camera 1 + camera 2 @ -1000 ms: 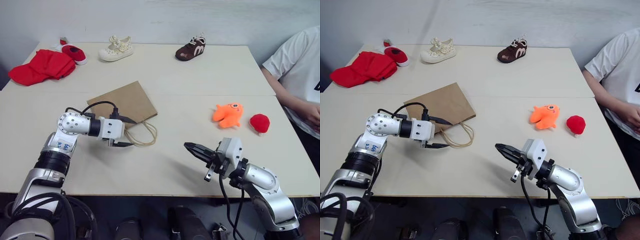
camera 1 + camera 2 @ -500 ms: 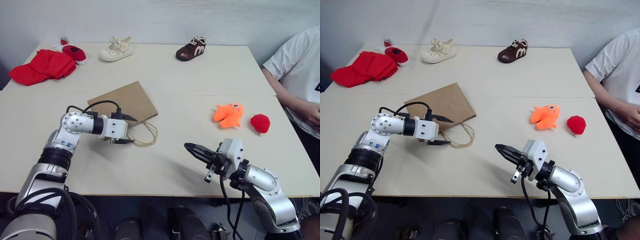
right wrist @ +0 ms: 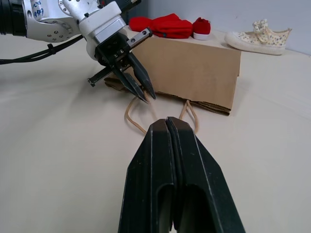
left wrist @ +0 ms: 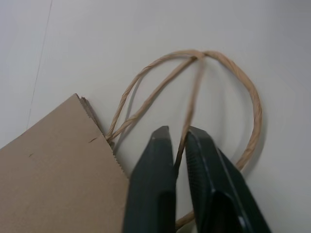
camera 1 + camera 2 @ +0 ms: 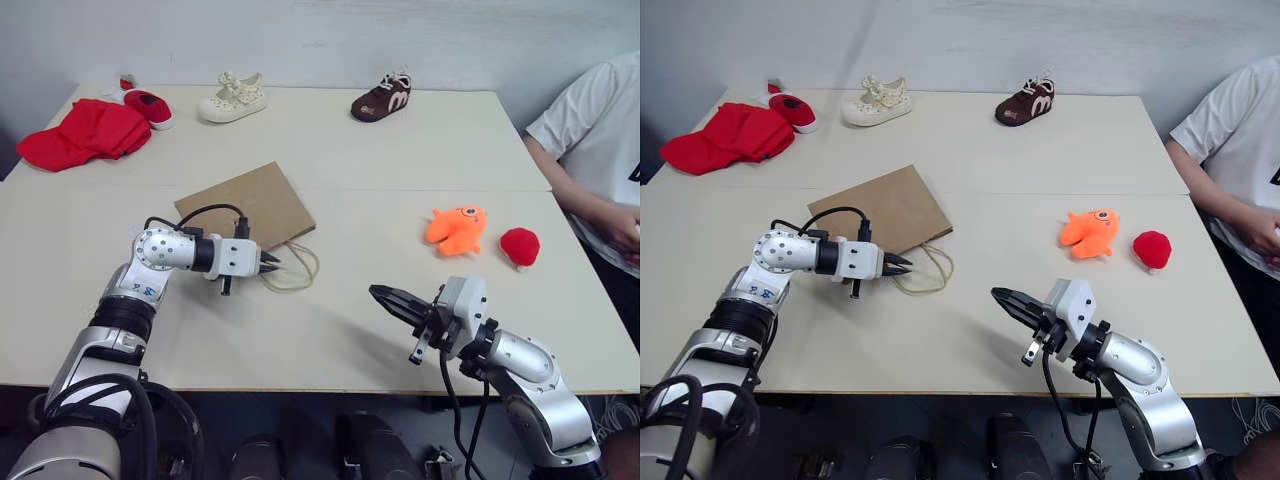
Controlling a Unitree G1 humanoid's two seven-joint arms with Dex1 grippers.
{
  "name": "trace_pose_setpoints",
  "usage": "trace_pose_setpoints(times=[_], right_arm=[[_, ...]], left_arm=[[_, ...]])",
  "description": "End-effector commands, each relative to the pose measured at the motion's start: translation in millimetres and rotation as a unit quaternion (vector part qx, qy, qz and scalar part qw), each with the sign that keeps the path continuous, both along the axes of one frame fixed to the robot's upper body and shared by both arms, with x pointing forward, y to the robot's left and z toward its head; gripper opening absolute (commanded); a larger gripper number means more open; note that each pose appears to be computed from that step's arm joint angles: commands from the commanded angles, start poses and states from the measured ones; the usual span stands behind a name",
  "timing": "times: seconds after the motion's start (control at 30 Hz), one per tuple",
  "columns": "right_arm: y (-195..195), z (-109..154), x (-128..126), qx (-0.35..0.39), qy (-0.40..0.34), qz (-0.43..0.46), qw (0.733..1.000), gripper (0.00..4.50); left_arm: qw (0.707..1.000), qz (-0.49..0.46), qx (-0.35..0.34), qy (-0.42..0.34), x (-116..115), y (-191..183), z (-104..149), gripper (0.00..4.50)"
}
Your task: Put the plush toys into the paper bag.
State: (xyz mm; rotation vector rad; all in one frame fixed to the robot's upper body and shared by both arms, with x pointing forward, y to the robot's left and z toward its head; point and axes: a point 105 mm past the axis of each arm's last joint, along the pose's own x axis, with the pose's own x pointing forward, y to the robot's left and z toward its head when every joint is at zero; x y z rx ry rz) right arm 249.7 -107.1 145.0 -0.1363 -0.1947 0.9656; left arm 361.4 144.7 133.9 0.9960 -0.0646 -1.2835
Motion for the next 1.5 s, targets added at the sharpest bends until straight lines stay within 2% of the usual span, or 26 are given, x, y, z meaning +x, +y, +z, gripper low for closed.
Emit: trace_pose_setpoints(times=[0.03, 0.13, 0.3, 0.5, 0.77, 0.97, 1.1, 1.17, 1.4, 1.5], right_arm=[[-2.4, 11.2, -2.9, 0.001, -0.022, -0.002, 1.000, 0.00], [-1.9, 9.3, -2.1, -0.002, -0.018, -0.001, 1.000, 0.00], [2.7, 6.4, 0.3, -0.012, -0.013, 0.006, 1.000, 0.00], [41.6, 3.2, 23.9, -0.026, -0.003, 0.039, 0.999, 0.00], [88.8, -4.9, 53.6, -0.053, 0.008, 0.072, 0.996, 0.00], [117.2, -4.1, 64.2, -0.063, 0.004, 0.105, 0.992, 0.00], [130.7, -31.0, 83.2, -0.103, 0.037, 0.095, 0.989, 0.00], [135.0, -34.1, 88.2, -0.103, 0.032, 0.092, 0.990, 0.00], [133.8, -69.4, 90.0, -0.135, 0.043, 0.081, 0.987, 0.00], [131.6, -74.6, 89.5, -0.139, 0.045, 0.077, 0.986, 0.00]], left_arm=[[0.997, -0.007, -0.075, 0.003, -1.2, -8.8, 23.6, 0.03], [0.985, -0.038, -0.163, 0.047, -12.0, -20.9, 43.5, 0.03], [0.961, -0.082, -0.243, 0.103, -34.1, -34.0, 69.0, 0.03], [0.922, -0.111, -0.334, 0.161, -57.5, -45.7, 95.2, 0.03], [0.906, -0.101, -0.350, 0.217, -70.0, -47.9, 92.1, 0.03], [0.902, -0.096, -0.351, 0.233, -73.3, -50.2, 86.7, 0.03], [0.891, -0.099, -0.370, 0.243, -74.4, -54.2, 88.7, 0.03], [0.890, -0.100, -0.372, 0.243, -75.7, -54.9, 88.7, 0.03], [0.845, -0.083, -0.475, 0.229, -69.5, -37.3, 121.0, 0.03], [0.822, -0.072, -0.521, 0.218, -65.4, -21.3, 139.1, 0.03]])
